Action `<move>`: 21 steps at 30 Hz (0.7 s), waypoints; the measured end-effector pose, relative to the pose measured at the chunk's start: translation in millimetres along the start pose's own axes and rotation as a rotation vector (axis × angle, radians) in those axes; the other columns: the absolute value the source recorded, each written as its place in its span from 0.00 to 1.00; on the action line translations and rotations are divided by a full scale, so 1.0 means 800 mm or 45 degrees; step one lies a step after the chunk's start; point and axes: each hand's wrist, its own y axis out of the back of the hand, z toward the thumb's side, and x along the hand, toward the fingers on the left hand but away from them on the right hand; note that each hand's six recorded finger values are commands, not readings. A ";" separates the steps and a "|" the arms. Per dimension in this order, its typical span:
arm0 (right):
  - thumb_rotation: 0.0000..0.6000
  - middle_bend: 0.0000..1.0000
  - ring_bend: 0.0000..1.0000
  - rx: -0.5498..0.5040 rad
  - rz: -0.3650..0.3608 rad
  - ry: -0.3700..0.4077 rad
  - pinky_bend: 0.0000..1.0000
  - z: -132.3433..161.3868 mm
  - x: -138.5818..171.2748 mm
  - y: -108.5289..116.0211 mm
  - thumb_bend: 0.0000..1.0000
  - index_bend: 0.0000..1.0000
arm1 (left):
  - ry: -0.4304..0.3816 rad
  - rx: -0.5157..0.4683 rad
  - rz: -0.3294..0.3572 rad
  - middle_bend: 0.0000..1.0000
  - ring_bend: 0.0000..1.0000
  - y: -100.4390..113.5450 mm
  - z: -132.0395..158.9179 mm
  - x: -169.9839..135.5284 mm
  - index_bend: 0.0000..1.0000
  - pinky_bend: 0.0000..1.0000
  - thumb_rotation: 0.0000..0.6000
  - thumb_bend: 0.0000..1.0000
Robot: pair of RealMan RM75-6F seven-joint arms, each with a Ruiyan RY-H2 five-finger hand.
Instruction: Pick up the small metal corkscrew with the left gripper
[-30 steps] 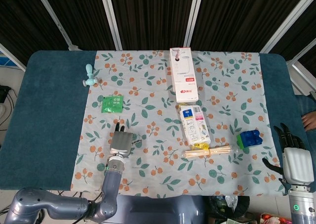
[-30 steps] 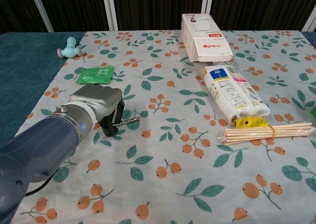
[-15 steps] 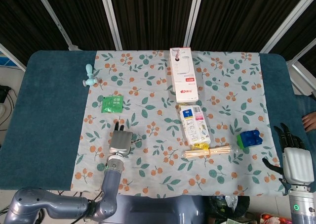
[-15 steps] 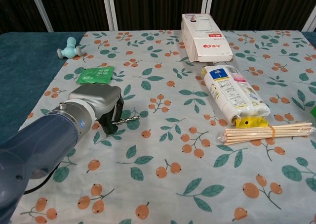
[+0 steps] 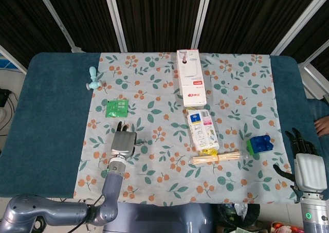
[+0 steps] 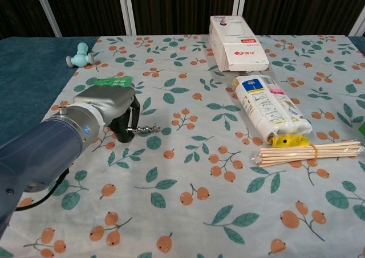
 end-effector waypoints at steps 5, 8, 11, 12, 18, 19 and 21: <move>1.00 0.10 0.22 0.000 0.001 -0.001 0.22 0.000 0.000 0.000 0.08 0.14 | -0.008 -0.038 0.018 0.58 0.15 0.007 -0.007 0.005 0.58 0.01 1.00 0.38; 1.00 0.10 0.22 0.000 0.002 -0.001 0.22 0.000 0.000 0.000 0.08 0.14 | -0.011 -0.058 0.030 0.58 0.15 0.011 -0.011 0.007 0.58 0.01 1.00 0.39; 1.00 0.10 0.22 0.000 0.001 -0.001 0.22 0.000 0.000 0.000 0.08 0.14 | -0.017 -0.091 0.041 0.59 0.15 0.017 -0.013 0.008 0.58 0.01 1.00 0.39; 1.00 0.10 0.22 0.000 0.001 -0.001 0.22 0.000 0.000 0.000 0.08 0.14 | -0.021 -0.100 0.046 0.59 0.15 0.019 -0.014 0.009 0.58 0.01 1.00 0.39; 1.00 0.10 0.22 0.001 0.000 -0.001 0.22 0.000 0.000 0.000 0.08 0.14 | -0.058 -0.164 0.078 0.59 0.15 0.038 -0.014 0.008 0.58 0.01 1.00 0.39; 1.00 0.10 0.22 0.001 0.000 -0.001 0.22 0.000 0.000 0.000 0.08 0.14 | -0.069 -0.177 0.088 0.59 0.15 0.042 -0.013 0.008 0.58 0.01 1.00 0.39; 1.00 0.10 0.22 0.000 0.000 -0.002 0.22 0.000 0.000 0.000 0.08 0.14 | -0.090 -0.199 0.106 0.59 0.15 0.050 -0.011 0.006 0.59 0.01 1.00 0.39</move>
